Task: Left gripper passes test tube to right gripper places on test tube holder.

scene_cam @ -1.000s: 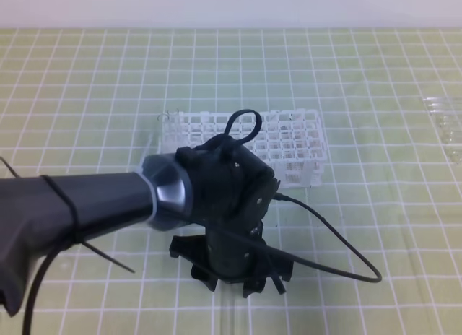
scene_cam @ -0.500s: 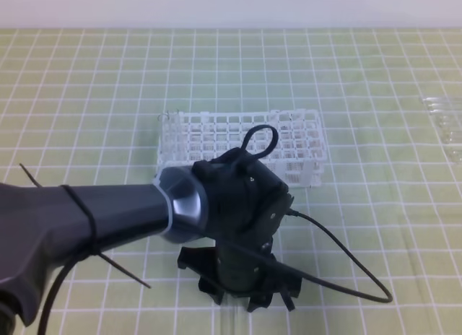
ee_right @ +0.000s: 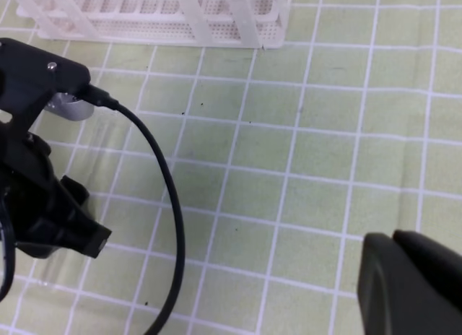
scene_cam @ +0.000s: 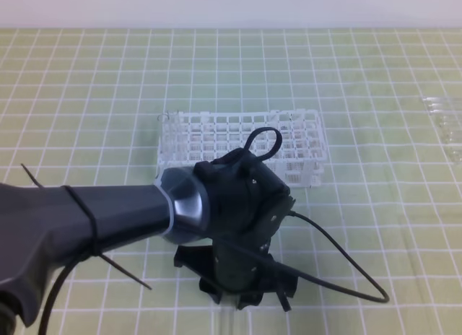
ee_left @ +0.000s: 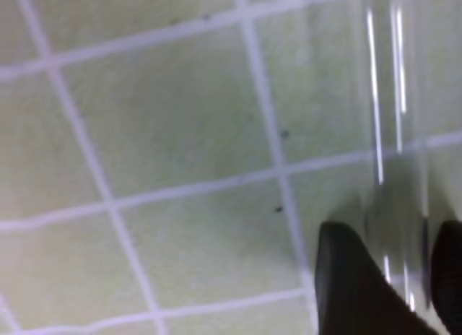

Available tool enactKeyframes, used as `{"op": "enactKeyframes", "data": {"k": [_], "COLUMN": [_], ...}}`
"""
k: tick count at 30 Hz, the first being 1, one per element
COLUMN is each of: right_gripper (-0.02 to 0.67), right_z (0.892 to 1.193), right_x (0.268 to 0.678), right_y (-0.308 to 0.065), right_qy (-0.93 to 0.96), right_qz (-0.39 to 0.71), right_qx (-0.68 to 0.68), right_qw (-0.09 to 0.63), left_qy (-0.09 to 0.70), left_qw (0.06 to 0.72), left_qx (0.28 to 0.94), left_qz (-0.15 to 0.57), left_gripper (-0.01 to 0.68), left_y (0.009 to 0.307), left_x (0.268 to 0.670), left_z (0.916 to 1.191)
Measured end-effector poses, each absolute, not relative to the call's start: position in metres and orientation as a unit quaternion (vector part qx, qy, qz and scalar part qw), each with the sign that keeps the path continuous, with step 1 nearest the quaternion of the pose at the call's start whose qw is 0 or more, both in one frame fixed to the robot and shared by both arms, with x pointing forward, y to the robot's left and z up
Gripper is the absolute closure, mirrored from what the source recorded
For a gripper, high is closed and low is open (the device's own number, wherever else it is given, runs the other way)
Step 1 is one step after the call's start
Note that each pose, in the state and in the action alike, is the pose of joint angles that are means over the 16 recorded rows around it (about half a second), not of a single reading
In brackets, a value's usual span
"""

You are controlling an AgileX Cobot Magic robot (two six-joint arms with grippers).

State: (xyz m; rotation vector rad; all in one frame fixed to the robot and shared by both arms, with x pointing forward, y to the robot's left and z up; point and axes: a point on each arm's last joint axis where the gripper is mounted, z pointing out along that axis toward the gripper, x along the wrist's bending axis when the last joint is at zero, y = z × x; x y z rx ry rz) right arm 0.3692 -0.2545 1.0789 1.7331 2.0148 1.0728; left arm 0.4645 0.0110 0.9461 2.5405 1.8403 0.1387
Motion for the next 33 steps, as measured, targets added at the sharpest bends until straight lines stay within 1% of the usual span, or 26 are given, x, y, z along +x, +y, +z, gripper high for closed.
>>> {"op": "enactKeyframes", "data": {"k": [6,15,21,27,29,31,33], "right_gripper": [0.665,0.665,0.665,0.665,0.665,0.665,0.665], "right_z": [1.079,1.0791,1.0791,1.0791,1.0791,1.0791,1.0791], "right_x": [0.3693,0.3694,0.3694,0.3694,0.3694,0.3694,0.3694], "right_y": [-0.2545,-0.2545,-0.2545,-0.2545,-0.2545,-0.2545,-0.2545], "right_qy": [0.696,0.696,0.696,0.696,0.696,0.696,0.696], "right_qz": [0.371,0.371,0.371,0.371,0.371,0.371,0.371], "right_qx": [0.599,0.598,0.598,0.598,0.598,0.598,0.598], "right_qw": [0.138,0.139,0.139,0.139,0.139,0.139,0.139], "left_qy": [0.573,0.555,0.541,0.521,0.514,0.508,0.503], "left_qw": [-0.011,-0.023,-0.029,-0.034,-0.035,-0.034,-0.032], "left_qx": [0.818,0.83,0.839,0.851,0.855,0.859,0.862], "left_qz": [0.05,0.054,0.054,0.055,0.055,0.055,0.056], "left_gripper": [0.47,0.579,0.63,0.637,0.649,0.637,0.643], "left_y": [0.0131,0.0155,0.0162,0.0169,0.0175,0.0172,0.0178], "left_x": [0.4643,0.4637,0.4633,0.4631,0.4629,0.4631,0.4629], "left_z": [0.9455,0.9462,0.9463,0.9465,0.9477,0.9475,0.9498]}}
